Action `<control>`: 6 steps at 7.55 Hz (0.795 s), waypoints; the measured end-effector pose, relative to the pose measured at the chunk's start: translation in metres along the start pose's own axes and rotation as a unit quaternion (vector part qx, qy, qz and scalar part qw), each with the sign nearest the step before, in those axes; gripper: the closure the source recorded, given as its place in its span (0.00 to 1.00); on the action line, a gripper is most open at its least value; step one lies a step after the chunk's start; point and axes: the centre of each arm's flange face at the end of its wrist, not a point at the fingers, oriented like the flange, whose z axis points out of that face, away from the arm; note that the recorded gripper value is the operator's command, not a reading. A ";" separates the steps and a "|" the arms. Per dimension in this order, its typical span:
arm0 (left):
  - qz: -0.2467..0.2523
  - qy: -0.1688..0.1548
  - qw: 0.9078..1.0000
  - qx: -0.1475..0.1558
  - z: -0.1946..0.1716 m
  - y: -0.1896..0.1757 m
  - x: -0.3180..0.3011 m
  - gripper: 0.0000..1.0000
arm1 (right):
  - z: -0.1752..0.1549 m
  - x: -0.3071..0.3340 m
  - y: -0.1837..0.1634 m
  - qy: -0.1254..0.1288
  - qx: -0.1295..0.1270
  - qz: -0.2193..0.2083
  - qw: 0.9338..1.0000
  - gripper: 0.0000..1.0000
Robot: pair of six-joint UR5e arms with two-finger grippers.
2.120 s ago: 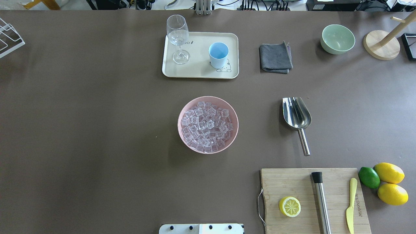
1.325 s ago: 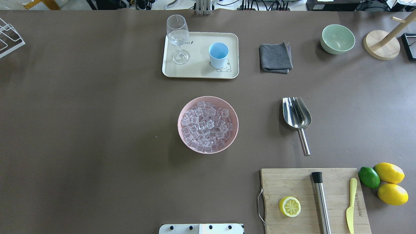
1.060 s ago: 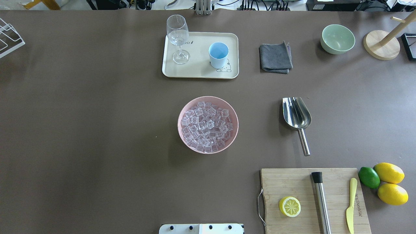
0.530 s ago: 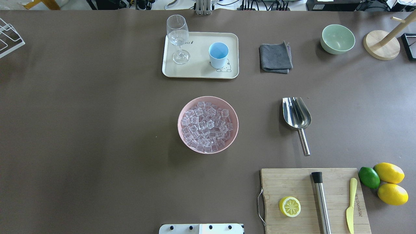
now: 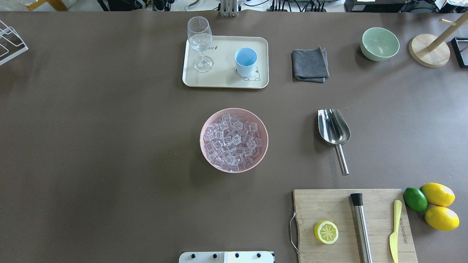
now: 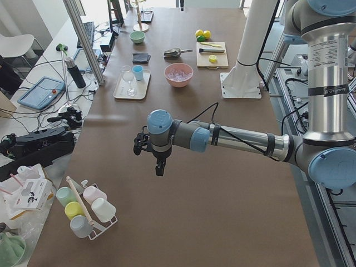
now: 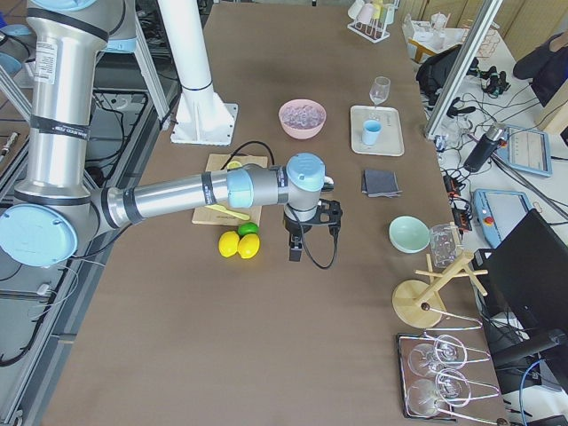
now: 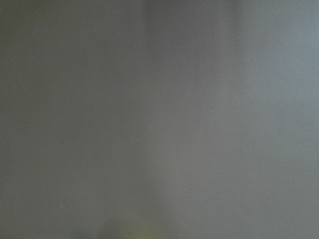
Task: Put ice in cup with scoop
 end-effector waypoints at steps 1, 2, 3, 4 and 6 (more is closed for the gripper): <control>0.015 0.003 1.000 0.004 -0.002 -0.003 0.012 0.01 | 0.003 -0.038 0.001 -0.004 -0.006 -0.009 1.000 0.01; 0.037 0.006 0.999 0.007 -0.001 -0.005 0.028 0.01 | 0.009 -0.073 0.001 -0.009 -0.014 -0.016 1.000 0.01; 0.065 0.010 0.998 0.014 0.002 -0.007 0.046 0.01 | 0.020 -0.110 0.002 -0.015 -0.021 -0.013 1.000 0.01; 0.094 0.010 0.995 0.023 0.004 -0.008 0.063 0.01 | 0.034 -0.146 0.004 -0.021 -0.027 -0.008 0.999 0.01; 0.172 0.026 0.984 0.043 0.016 -0.009 0.110 0.01 | 0.066 -0.206 0.019 -0.028 -0.026 -0.003 0.999 0.01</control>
